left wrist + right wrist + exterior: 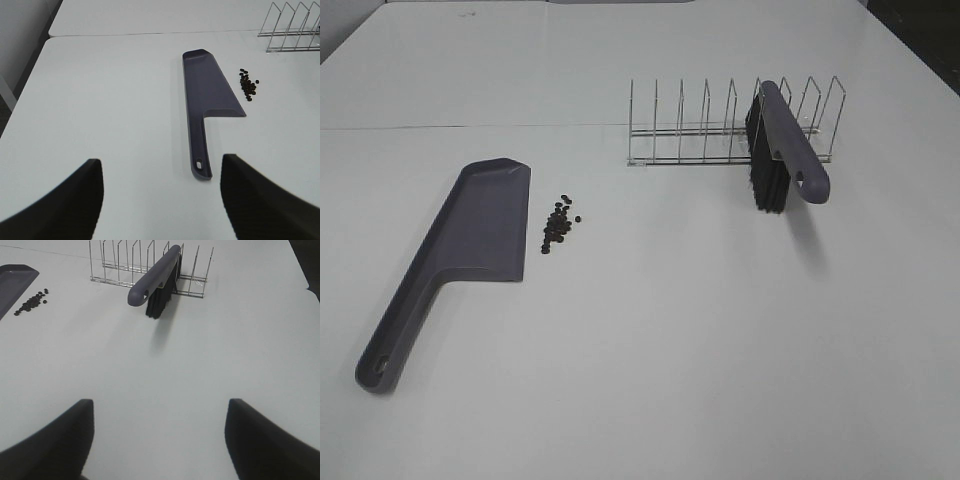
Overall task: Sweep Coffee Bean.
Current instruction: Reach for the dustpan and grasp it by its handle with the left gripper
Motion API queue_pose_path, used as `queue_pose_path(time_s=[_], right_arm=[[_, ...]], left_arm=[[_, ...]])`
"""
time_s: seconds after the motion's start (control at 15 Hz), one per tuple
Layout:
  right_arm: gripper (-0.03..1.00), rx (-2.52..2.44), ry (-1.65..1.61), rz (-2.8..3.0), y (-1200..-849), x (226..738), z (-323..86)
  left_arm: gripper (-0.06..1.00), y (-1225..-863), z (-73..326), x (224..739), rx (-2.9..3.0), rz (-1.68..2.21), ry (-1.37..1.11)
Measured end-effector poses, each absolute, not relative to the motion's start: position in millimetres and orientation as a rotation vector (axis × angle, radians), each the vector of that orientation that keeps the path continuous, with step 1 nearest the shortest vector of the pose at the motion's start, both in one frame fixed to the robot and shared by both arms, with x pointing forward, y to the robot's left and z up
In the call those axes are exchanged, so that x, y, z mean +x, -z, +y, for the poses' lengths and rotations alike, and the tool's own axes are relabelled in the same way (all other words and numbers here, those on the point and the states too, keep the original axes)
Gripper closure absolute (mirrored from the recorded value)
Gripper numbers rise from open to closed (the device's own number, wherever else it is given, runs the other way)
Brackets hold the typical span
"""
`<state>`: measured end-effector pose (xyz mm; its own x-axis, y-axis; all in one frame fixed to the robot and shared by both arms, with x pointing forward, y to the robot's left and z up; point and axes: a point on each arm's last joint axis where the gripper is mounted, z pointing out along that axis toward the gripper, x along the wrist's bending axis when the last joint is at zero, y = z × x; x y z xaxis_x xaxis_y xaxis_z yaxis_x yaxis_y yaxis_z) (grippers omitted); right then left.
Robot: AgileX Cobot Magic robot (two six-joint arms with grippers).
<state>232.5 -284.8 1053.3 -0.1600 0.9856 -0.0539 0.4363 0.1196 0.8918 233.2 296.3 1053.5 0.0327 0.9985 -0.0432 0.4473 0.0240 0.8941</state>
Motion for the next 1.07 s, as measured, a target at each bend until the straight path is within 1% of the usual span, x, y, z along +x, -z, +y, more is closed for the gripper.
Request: queue_pose_path(time_s=[1.07], right_arm=[[0.32,1.396,-0.992,1.697,-1053.3,232.5,-284.8]], left_arm=[[0.31,-1053.5,296.3,233.2,1.532,1.523,-0.896]])
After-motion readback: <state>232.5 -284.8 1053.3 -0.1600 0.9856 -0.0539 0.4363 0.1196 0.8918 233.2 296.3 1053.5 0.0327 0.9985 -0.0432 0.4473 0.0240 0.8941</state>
